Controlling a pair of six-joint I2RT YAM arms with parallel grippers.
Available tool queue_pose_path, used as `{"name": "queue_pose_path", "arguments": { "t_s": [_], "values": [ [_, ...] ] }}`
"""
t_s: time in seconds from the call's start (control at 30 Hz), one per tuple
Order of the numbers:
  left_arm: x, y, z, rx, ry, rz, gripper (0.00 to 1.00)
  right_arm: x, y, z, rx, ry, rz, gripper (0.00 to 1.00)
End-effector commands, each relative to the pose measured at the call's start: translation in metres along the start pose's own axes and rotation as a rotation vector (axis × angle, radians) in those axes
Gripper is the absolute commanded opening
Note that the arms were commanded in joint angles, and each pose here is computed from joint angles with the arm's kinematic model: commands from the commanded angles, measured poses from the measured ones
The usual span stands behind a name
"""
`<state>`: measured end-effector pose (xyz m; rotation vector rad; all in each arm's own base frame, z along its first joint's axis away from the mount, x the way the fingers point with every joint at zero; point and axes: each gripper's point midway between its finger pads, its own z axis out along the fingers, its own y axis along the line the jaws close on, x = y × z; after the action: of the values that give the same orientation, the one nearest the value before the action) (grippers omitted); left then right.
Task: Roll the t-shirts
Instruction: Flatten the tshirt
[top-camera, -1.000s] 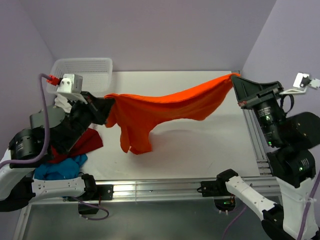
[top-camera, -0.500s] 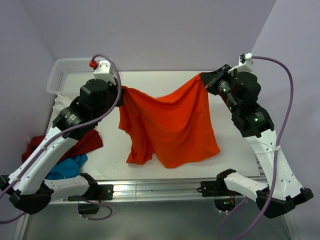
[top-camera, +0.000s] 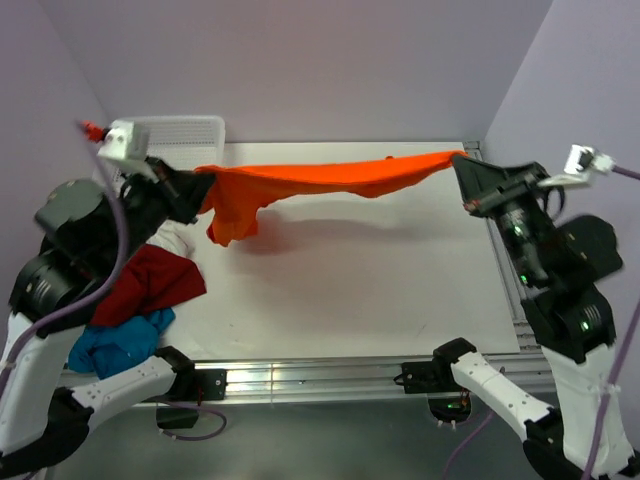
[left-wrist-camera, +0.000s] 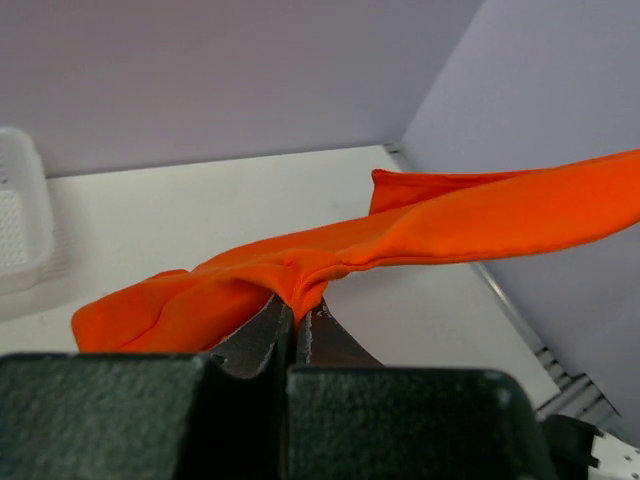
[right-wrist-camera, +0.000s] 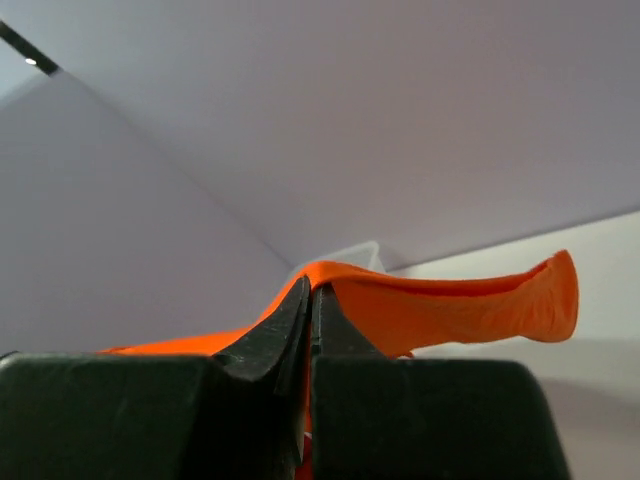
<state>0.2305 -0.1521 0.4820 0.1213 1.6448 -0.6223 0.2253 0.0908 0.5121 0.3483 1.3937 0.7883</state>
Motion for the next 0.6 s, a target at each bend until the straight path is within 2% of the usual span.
{"name": "queue_pose_path", "arguments": {
  "t_s": [0.0,0.13,0.23,0.33,0.37,0.43,0.57],
  "values": [
    [-0.026,-0.028,-0.041,0.185,-0.122,-0.028,0.0,-0.023,0.016,-0.031,-0.079,-0.076,0.012,0.0],
    [-0.041,-0.026,-0.054,0.165,-0.165,-0.061,0.0,-0.03,0.014,-0.039,-0.058,-0.088,-0.005,0.0],
    [-0.049,-0.032,-0.042,0.17,-0.154,-0.054,0.0,-0.028,0.011,-0.029,-0.029,-0.07,-0.016,0.0],
    [-0.054,-0.027,-0.016,0.105,-0.137,-0.038,0.0,-0.023,0.005,-0.013,0.013,-0.057,-0.021,0.0],
    [-0.045,-0.022,0.008,0.06,-0.094,-0.027,0.0,-0.022,0.002,-0.008,0.036,-0.05,-0.026,0.0],
    [-0.038,-0.014,0.029,0.0,-0.058,-0.006,0.0,-0.012,-0.015,0.014,0.122,-0.029,-0.041,0.0],
    [0.013,-0.004,0.094,-0.019,0.053,0.024,0.0,0.031,-0.062,0.049,0.264,0.022,-0.05,0.0]
  ]
}}
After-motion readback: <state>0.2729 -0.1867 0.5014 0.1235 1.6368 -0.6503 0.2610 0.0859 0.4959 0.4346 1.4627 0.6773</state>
